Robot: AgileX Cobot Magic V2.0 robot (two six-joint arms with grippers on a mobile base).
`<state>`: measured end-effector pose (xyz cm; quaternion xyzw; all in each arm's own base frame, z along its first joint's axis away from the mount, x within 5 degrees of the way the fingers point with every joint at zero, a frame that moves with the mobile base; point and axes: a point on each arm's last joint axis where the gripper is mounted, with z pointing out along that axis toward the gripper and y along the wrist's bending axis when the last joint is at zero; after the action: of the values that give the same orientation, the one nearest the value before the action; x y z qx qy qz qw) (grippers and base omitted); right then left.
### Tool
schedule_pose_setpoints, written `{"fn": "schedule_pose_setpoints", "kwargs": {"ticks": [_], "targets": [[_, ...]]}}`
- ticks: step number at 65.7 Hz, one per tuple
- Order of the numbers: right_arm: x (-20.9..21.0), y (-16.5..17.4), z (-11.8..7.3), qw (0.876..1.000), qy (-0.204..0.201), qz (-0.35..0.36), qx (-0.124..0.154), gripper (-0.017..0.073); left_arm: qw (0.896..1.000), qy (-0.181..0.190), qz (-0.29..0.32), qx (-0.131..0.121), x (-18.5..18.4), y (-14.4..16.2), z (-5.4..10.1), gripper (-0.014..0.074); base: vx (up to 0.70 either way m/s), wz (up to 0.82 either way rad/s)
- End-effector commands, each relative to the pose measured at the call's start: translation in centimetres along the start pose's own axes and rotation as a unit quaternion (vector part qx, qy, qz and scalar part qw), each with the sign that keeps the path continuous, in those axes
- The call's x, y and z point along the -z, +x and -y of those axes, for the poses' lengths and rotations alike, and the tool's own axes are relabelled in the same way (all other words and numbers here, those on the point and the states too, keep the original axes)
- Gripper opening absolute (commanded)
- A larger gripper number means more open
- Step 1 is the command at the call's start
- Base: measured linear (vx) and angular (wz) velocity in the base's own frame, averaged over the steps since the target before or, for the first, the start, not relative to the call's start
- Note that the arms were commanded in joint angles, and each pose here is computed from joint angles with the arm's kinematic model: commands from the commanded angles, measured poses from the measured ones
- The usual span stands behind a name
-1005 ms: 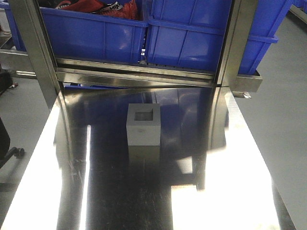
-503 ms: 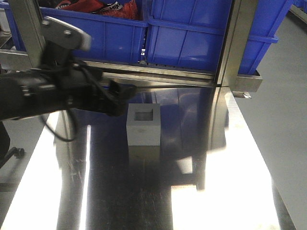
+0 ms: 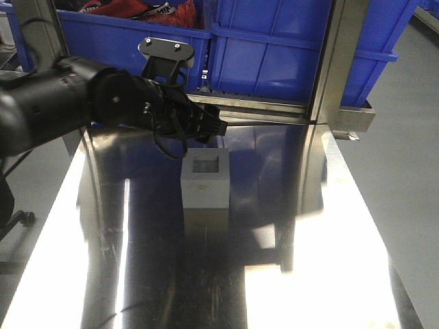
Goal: Sort gray base to blue bin
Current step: 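Reach the left gripper over the gray square block, then lower the left gripper and close it on the block's wall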
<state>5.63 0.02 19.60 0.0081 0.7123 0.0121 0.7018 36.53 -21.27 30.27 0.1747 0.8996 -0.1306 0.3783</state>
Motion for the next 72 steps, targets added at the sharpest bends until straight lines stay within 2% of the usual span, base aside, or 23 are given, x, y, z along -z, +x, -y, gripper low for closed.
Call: {"fn": "schedule_pose_setpoints", "kwargs": {"ticks": [1, 16, 19, 25, 28, 34, 72], "targets": [[0.1, -0.7, 0.0, 0.999, 0.000, 0.041, 0.007, -0.0004, 0.999, -0.018, 0.036, 0.034, 1.2, -2.6, 0.2, 0.0578, 0.00, 0.00], [0.1, -0.7, 0.0, 0.999, 0.000, 0.040, 0.007, -0.0004, 0.998, -0.021, 0.013, 0.052, -2.0, -2.0, 0.0, 0.0578, 0.00, 0.00], [0.1, -0.7, 0.0, 0.999, 0.000, 0.040, 0.007, -0.0004, 0.997, -0.026, 0.008, 0.067, -2.8, -1.7, -0.5, 0.0578, 0.00, 0.00], [0.1, -0.7, 0.0, 0.999, 0.000, 0.040, 0.007, -0.0004, 0.993, -0.035, 0.001, 0.112, -3.7, -1.4, -1.6, 0.0578, 0.00, 0.00], [0.1, -0.7, 0.0, 0.999, 0.000, 0.040, 0.007, -0.0004, 0.992, -0.039, -0.003, 0.124, -4.0, -1.2, -2.0, 0.0578, 0.00, 0.00], [0.1, -0.7, 0.0, 0.999, 0.000, 0.040, 0.007, -0.0004, 0.991, -0.044, -0.009, 0.127, -4.5, -1.0, -2.5, 0.0578, 0.00, 0.00], [0.1, -0.7, 0.0, 0.999, 0.000, 0.040, 0.007, -0.0004, 0.988, -0.054, -0.066, 0.132, -7.7, 1.3, -2.7, 0.0578, 0.00, 0.00]]}}
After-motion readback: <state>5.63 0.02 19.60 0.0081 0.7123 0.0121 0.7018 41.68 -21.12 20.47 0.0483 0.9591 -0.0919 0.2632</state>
